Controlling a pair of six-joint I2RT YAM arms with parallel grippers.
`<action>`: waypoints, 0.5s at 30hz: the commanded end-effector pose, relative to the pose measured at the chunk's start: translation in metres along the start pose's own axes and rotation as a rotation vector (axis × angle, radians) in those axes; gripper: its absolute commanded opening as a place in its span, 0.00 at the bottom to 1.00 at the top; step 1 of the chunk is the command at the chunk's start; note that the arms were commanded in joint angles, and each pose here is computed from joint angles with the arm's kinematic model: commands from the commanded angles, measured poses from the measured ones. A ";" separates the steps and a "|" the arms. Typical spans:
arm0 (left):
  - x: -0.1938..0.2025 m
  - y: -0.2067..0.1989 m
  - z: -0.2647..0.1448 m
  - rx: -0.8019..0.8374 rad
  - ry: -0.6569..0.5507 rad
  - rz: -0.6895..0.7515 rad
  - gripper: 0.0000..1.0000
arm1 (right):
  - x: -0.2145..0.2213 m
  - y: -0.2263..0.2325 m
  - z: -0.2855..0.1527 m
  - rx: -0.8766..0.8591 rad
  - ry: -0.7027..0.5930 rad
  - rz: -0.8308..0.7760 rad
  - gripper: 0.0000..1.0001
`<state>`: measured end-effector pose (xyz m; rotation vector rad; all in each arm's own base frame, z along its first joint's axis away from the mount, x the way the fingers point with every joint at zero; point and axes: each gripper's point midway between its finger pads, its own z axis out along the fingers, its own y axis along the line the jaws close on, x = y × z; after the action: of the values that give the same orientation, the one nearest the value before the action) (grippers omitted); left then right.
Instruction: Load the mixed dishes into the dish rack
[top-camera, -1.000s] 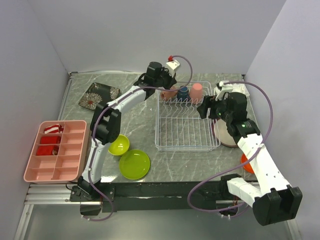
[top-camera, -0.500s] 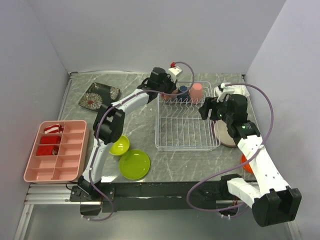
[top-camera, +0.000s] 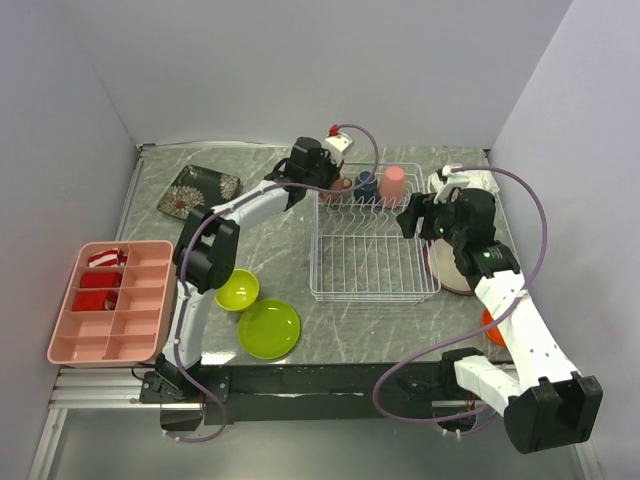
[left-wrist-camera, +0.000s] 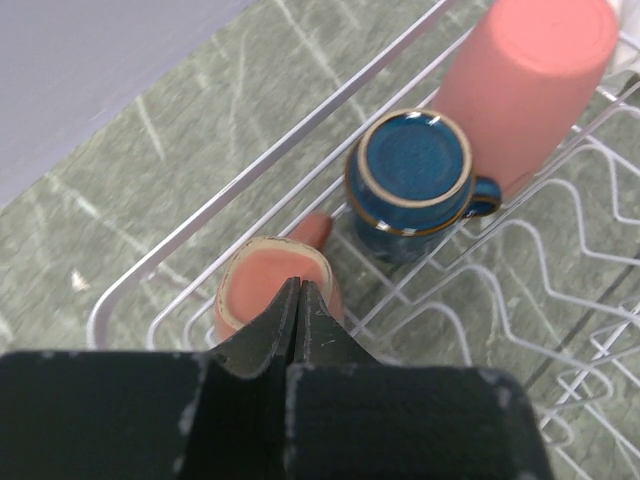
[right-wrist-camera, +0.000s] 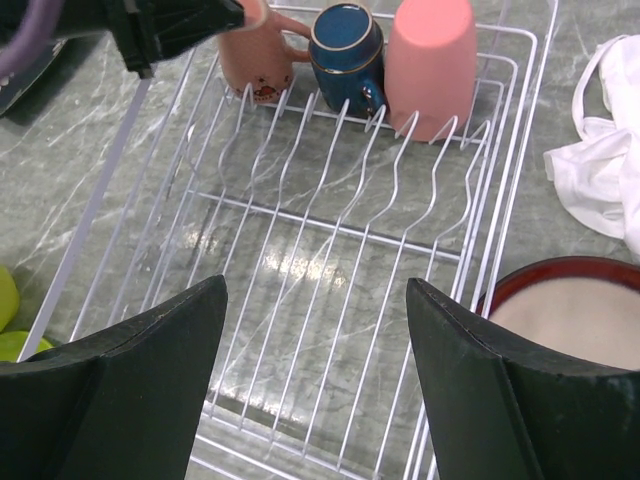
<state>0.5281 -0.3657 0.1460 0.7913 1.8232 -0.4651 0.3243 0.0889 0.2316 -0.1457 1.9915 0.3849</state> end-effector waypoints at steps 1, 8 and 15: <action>-0.005 0.010 -0.026 -0.046 0.029 -0.024 0.01 | -0.009 0.002 -0.002 -0.014 -0.052 0.006 0.80; -0.008 0.009 -0.035 -0.052 0.033 -0.024 0.01 | -0.008 0.003 -0.002 -0.020 -0.057 0.011 0.80; -0.064 -0.008 -0.057 0.048 -0.066 -0.007 0.27 | -0.009 0.002 -0.006 -0.010 -0.071 -0.001 0.80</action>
<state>0.5158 -0.3434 0.1519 0.7791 1.8781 -0.4320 0.3213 0.0914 0.2240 -0.1401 2.0003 0.4076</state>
